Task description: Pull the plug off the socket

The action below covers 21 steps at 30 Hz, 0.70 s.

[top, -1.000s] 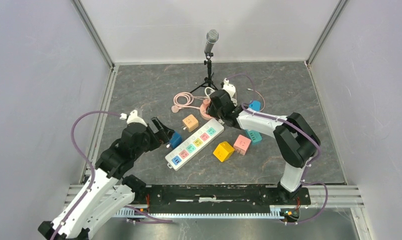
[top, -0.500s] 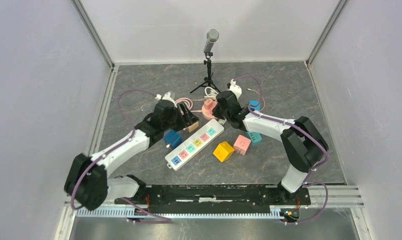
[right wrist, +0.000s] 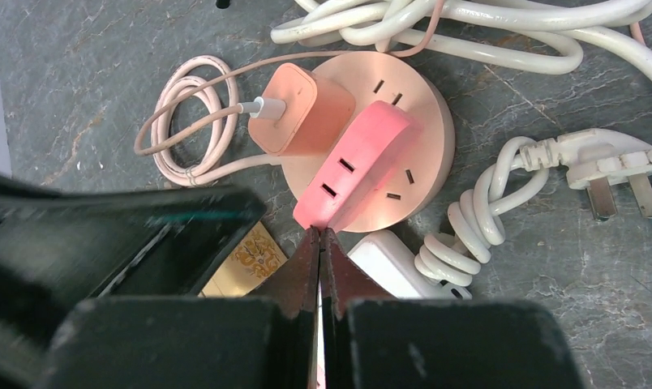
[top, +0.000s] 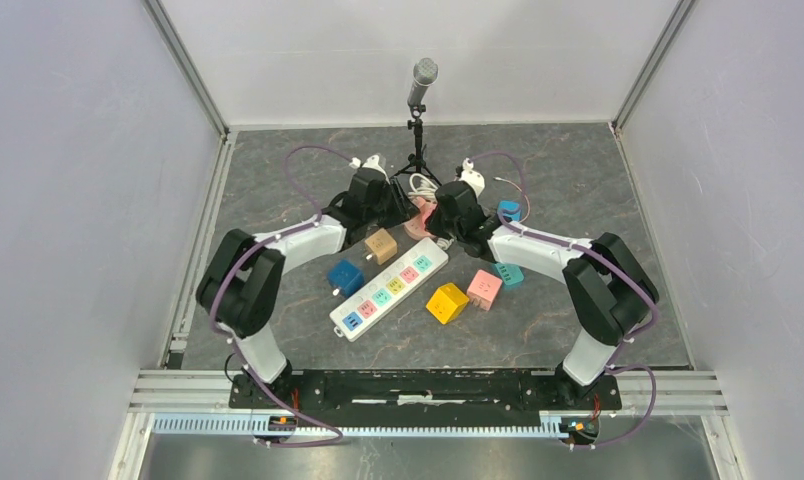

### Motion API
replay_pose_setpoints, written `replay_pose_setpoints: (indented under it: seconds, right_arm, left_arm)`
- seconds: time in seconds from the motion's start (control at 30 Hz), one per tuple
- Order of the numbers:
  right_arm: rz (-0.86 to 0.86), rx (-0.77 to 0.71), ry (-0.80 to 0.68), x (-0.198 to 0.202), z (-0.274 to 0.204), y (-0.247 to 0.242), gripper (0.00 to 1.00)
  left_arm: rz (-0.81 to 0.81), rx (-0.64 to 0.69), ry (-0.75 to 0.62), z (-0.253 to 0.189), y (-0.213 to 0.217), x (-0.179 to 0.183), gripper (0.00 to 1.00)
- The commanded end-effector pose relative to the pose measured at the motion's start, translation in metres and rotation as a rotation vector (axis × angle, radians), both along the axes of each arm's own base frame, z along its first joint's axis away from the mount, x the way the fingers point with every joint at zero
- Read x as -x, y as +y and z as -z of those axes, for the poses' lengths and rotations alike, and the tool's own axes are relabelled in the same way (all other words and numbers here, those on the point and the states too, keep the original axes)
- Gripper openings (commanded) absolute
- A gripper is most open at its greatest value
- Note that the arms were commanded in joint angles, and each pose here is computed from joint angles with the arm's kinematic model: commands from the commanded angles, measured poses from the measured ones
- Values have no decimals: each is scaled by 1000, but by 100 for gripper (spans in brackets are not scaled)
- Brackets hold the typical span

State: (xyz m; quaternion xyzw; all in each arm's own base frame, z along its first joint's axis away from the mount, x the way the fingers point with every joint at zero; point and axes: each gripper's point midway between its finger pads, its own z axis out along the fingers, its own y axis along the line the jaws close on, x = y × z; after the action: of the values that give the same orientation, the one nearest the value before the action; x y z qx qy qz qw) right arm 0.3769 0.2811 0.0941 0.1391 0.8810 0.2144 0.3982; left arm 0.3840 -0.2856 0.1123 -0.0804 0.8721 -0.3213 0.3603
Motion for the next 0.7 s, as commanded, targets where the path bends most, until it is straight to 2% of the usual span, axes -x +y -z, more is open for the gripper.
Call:
replay_pose_setpoints:
  seconds: [0.0, 0.17, 0.4, 0.63, 0.67]
  right_arm:
    - [10, 18, 20, 5, 6, -11, 0]
    - [-5, 23, 28, 9, 9, -12, 0]
    - [-22, 1, 4, 4, 4, -6, 0]
    - [-17, 3, 6, 2, 4, -9, 0]
    - [-16, 8, 4, 1, 3, -10, 9]
  left_arm:
    - [-25, -50, -57, 0, -7, -28, 41]
    - [-81, -84, -57, 11, -4, -42, 38]
    - [-152, -48, -41, 15, -2, -49, 37]
    - [-162, -11, -90, 1, 0, -47, 42]
    - [-167, -10, -96, 0, 2, -47, 42]
